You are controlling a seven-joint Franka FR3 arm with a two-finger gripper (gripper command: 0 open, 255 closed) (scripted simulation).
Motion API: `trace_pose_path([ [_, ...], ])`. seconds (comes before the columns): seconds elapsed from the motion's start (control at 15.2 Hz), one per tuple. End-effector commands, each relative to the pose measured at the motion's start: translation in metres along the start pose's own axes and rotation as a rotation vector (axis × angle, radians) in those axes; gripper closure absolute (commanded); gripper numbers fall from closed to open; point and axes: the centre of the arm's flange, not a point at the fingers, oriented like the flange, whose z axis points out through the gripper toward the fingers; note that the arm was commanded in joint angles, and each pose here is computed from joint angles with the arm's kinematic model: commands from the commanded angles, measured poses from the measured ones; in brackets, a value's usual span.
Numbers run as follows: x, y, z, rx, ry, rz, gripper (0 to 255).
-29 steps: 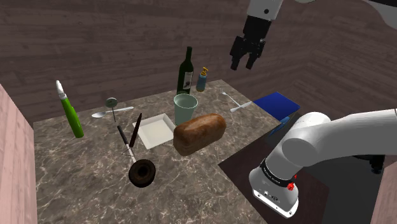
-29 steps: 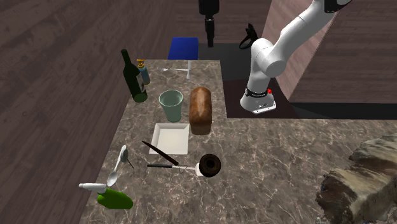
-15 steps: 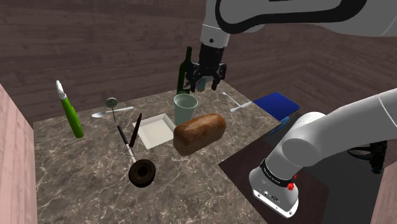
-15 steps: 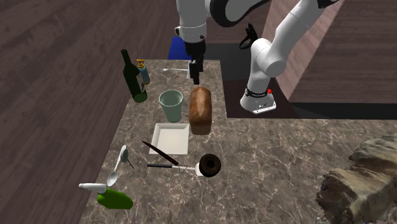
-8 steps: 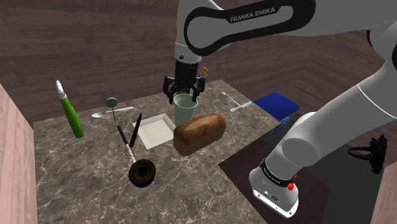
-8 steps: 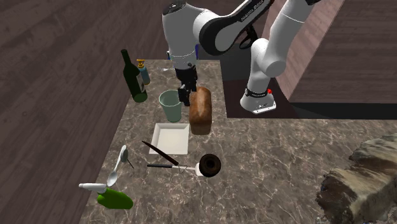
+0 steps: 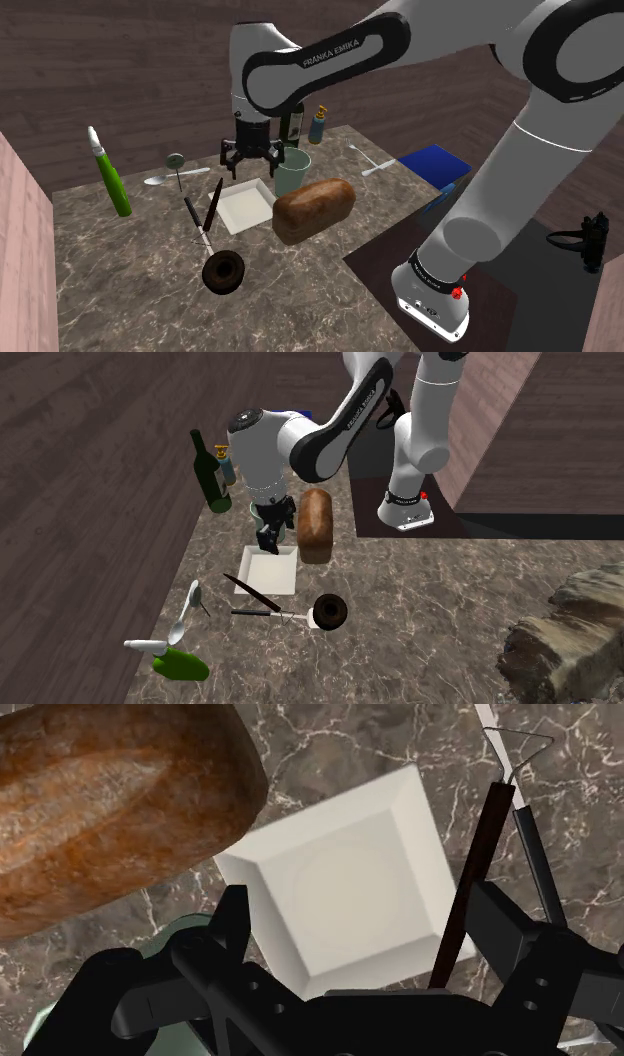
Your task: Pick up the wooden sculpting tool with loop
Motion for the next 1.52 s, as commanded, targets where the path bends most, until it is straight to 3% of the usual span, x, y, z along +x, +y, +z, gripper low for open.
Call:
trace_pose_path([
  [0.0,0.011,-0.020,0.020,-0.006,-0.003,0.035,0],
  [0.66,0.061,-0.113,0.105,-0.038,-0.014,0.190,0],
  [1.32,0.069,-0.118,0.149,-0.040,-0.014,0.197,0],
  [1.39,0.068,-0.119,0.149,-0.040,-0.014,0.197,255],
  [1.45,0.068,-0.118,0.148,-0.040,-0.014,0.197,255],
])
